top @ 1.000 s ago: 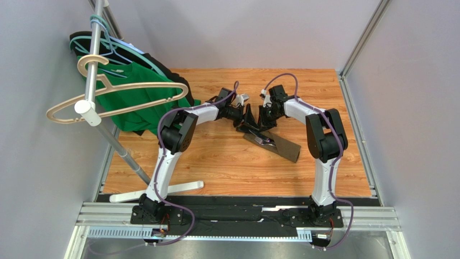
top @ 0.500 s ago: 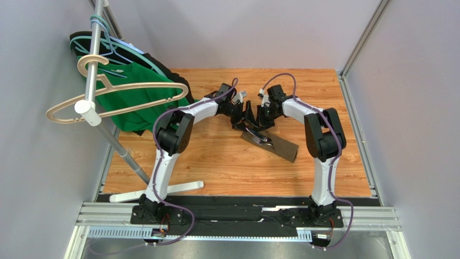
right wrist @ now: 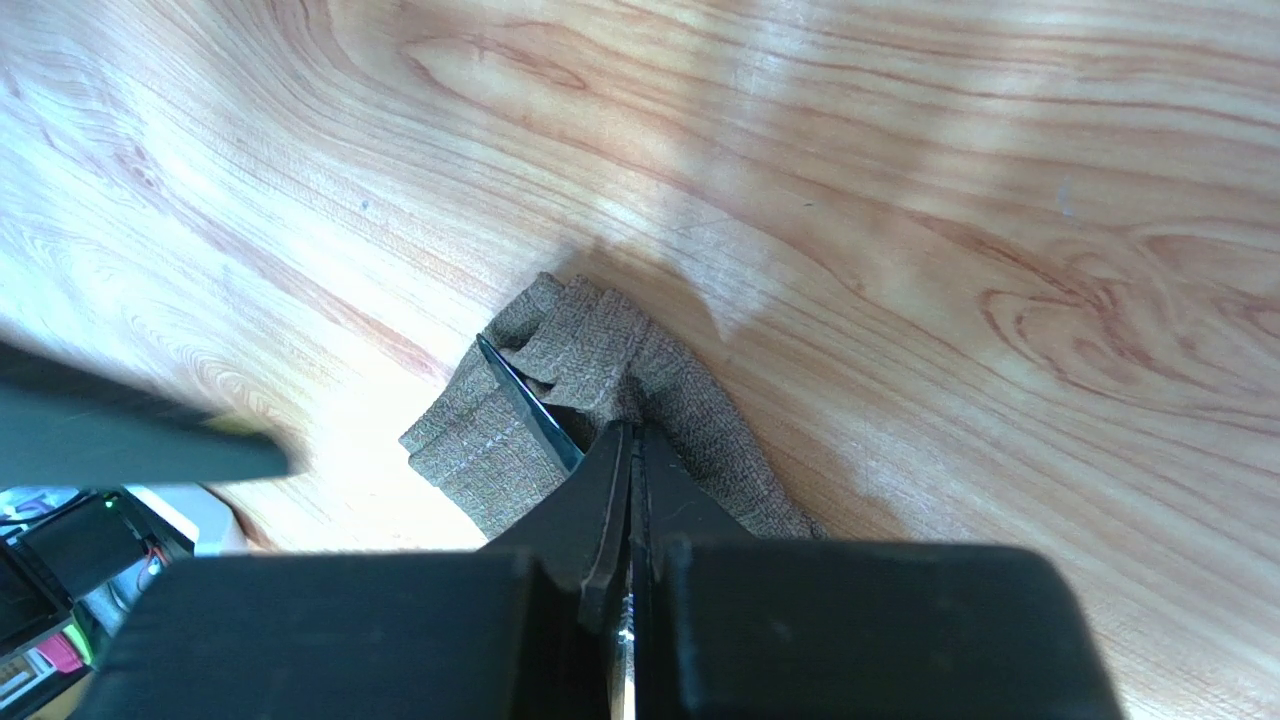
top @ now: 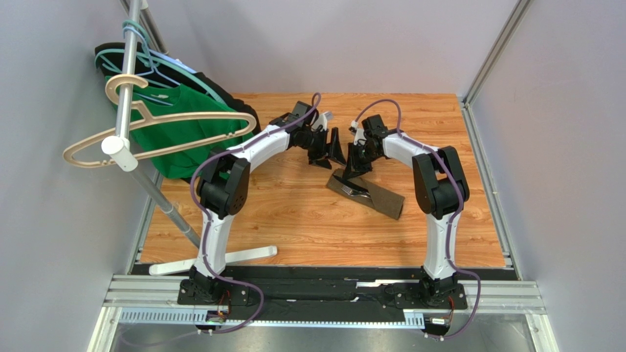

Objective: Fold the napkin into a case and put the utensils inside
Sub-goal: Insert the knife into the folded napkin.

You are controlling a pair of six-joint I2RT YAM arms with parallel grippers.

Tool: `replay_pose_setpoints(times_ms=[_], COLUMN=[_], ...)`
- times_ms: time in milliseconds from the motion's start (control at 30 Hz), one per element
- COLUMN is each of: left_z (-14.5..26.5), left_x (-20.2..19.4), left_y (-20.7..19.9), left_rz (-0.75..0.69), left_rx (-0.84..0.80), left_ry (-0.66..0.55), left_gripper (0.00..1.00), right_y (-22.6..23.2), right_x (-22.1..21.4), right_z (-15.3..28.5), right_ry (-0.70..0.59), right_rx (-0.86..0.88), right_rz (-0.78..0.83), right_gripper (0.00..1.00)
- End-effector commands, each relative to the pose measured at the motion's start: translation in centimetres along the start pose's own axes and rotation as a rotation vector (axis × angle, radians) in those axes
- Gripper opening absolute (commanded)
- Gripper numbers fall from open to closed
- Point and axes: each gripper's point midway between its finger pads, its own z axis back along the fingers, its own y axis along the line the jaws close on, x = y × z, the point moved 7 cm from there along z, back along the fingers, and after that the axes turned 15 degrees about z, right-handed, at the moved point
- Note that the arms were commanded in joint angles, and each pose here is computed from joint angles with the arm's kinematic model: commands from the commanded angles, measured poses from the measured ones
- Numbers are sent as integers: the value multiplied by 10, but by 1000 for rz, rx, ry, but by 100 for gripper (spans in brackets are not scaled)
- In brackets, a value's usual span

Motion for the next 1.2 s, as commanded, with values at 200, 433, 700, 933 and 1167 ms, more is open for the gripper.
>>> replay_pose_setpoints(times_ms=[200,433,700,933,1167], left_z=[33,18,2,-16,-29], left_x=[1,13,21,12,7], left_y=[-19,2,19,19,24], left_rz=[-113,-134,-182,-221,-261], left_rx=[35,140,358,478,575], left_ry=[-73,-101,-179,-186,-187], left_gripper=[72,7,0,0,0], right_y=[-4,-1,-3,-3,-3], right_x=[1,6,2,1,-1], right_z=[-11,-6,-10,-12,-11], right_ry=[19,10,24,28,28], right_rx=[-31,-34,-37,-36,-35], right_rz=[-4,-4,-11,-10,-10], right_gripper=[5,6,1,0,0])
